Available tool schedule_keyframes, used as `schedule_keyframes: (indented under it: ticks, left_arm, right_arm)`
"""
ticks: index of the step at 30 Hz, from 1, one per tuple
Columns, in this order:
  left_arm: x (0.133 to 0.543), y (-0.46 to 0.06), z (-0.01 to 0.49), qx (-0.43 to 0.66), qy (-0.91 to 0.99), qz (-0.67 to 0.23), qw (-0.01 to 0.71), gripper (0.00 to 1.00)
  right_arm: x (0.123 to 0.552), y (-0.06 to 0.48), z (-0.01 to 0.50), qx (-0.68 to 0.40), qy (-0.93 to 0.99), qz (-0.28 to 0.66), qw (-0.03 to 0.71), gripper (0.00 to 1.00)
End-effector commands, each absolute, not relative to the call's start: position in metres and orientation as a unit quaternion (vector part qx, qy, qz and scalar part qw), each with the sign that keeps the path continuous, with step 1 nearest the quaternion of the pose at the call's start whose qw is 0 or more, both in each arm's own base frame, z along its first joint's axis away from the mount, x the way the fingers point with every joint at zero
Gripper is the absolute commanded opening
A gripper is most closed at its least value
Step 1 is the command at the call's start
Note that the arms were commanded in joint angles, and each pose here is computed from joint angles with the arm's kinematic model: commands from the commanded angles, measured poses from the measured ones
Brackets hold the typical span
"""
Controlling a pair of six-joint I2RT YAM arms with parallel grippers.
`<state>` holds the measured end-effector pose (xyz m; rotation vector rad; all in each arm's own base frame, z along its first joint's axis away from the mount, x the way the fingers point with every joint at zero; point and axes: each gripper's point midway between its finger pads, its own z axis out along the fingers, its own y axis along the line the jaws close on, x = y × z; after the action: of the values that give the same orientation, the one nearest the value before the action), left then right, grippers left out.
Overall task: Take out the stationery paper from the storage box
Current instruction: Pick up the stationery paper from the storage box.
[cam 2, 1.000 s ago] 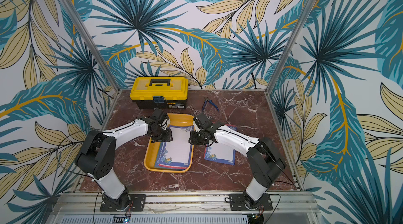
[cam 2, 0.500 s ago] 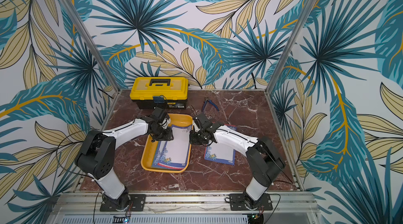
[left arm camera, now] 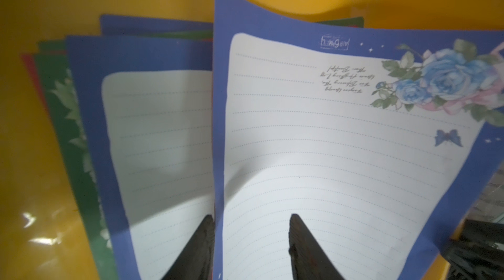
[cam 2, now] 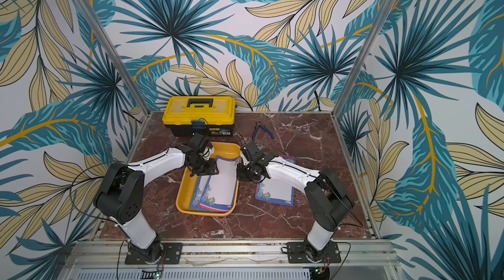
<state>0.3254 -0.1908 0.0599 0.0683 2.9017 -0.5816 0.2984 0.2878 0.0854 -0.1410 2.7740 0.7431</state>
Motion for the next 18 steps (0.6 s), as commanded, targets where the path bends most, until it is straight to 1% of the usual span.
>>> schedule_keyframes:
  ticks: [1,11,14,18]
  left_arm:
    - [0.33,-0.197,0.086,0.021,0.968,-0.225,0.112,0.46]
    - [0.327,-0.205,0.109,0.024,0.958,-0.258,0.124,0.46]
    - [0.324,-0.211,0.106,0.03,0.956,-0.271,0.111,0.49]
    - [0.322,-0.213,0.095,0.031,0.957,-0.273,0.093,0.51]
  right_arm:
    - [0.297,0.284,0.068,-0.048,0.962,0.239,0.124,0.15]
    - [0.298,0.285,0.066,-0.05,0.963,0.235,0.125,0.15]
    - [0.298,0.285,0.065,-0.05,0.963,0.236,0.124,0.15]
    - [0.298,0.287,0.064,-0.051,0.962,0.238,0.122,0.15]
